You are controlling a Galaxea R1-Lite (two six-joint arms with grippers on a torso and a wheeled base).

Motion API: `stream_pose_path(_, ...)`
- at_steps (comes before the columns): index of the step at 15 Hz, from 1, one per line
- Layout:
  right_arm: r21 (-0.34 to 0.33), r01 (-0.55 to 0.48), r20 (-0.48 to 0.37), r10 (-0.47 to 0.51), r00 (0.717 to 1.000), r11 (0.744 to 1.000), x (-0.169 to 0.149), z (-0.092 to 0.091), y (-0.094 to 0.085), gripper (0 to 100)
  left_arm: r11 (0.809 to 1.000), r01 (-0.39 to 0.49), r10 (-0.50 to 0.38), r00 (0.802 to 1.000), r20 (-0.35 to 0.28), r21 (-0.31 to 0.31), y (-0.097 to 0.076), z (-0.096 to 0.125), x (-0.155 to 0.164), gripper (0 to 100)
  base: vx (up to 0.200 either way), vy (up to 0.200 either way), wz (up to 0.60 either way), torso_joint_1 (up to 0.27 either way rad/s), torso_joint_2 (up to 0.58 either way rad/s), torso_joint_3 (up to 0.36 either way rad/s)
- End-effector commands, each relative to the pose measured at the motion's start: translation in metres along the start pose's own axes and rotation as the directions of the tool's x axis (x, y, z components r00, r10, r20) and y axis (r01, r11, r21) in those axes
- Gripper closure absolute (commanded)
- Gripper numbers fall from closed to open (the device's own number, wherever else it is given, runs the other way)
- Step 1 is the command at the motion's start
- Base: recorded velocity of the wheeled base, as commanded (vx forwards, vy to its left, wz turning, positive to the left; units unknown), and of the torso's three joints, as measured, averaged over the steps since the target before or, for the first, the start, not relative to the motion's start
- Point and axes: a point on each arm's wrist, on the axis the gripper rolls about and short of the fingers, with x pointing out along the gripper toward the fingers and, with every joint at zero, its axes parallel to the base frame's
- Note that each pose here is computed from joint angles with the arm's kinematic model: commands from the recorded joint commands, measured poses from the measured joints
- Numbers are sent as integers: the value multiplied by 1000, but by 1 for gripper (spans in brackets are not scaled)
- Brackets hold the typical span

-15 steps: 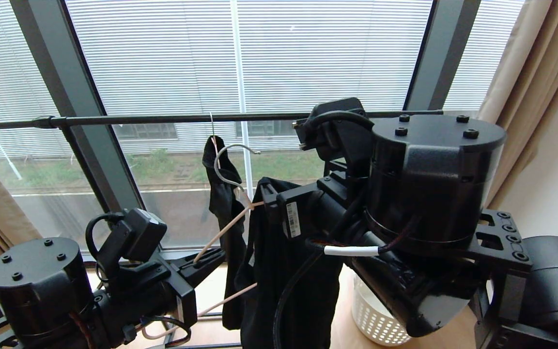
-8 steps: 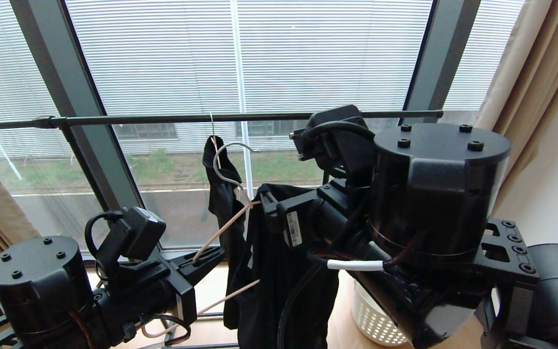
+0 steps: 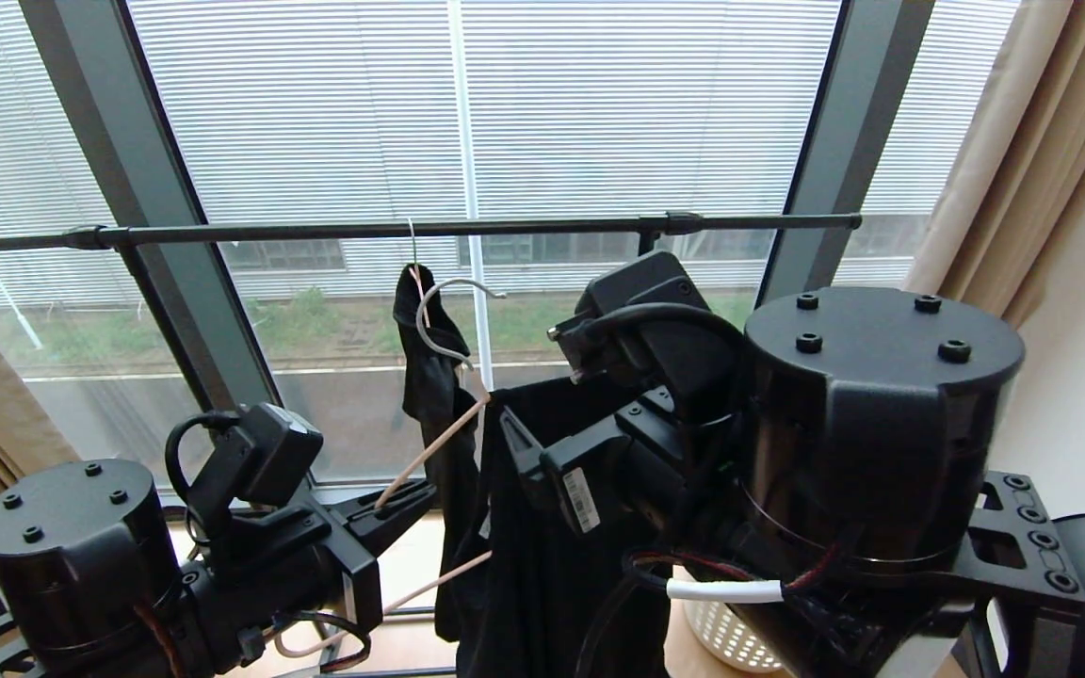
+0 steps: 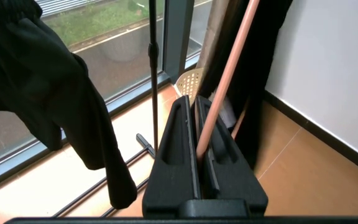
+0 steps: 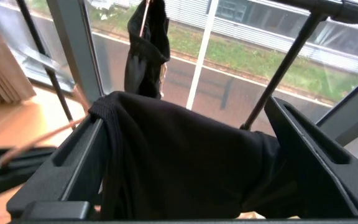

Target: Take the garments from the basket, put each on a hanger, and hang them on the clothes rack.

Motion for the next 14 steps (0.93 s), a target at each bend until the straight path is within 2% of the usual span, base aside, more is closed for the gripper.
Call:
stream_pose_path(1, -10, -15, 3, 15, 1000, 1000, -6, 0, -4, 0, 1000, 1, -1, 1000, -2, -1, 0, 0, 0, 100, 0, 0, 0, 0, 0, 0)
stream_pose_path(3, -16, -37, 11, 37, 999, 999, -10, 2, -7, 0, 1000, 1, -1, 1000, -3, -1, 0, -1, 0, 100, 0, 0, 0, 0, 0, 0)
stream_pose_path(5, -61, -73, 18, 74, 997, 995, -19, 3, -17, 0, 1000, 7, -7, 1000, -14, -1, -1, -3, -1, 100, 0, 0, 0, 0, 0, 0)
stream_pose_path(7, -132, -61, 32, 66, 997, 989, -26, 7, -41, 0, 1000, 11, -11, 1000, -22, 2, -2, -5, -2, 100, 0, 0, 0, 0, 0, 0)
stream_pose_path(8, -212, -102, 4, 106, 994, 972, -29, 3, -67, 0, 1000, 22, -22, 999, -31, 5, -4, -7, -4, 100, 0, 0, 0, 0, 0, 0)
stream_pose_path(10, -260, -179, -98, 158, 982, 949, -31, 5, -101, 0, 999, 49, -48, 998, -40, 9, -10, -9, -4, 100, 0, 0, 0, 0, 0, 0)
stream_pose_path(11, -293, -245, -152, 208, 966, 924, -31, 9, -115, 0, 998, 58, -57, 997, -47, 11, -12, -11, -5, 100, 0, 0, 0, 0, 0, 0)
stream_pose_path(12, -298, -309, -195, 259, 946, 903, -31, 17, -129, 0, 998, 67, -66, 996, -52, 12, -14, -12, -5, 100, 0, 0, 0, 0, 0, 0)
stream_pose_path(14, -252, -449, -291, 375, 880, 858, -20, 33, -143, 0, 997, 79, -78, 995, -58, 15, -16, -13, -6, 100, 0, 0, 0, 0, 0, 0)
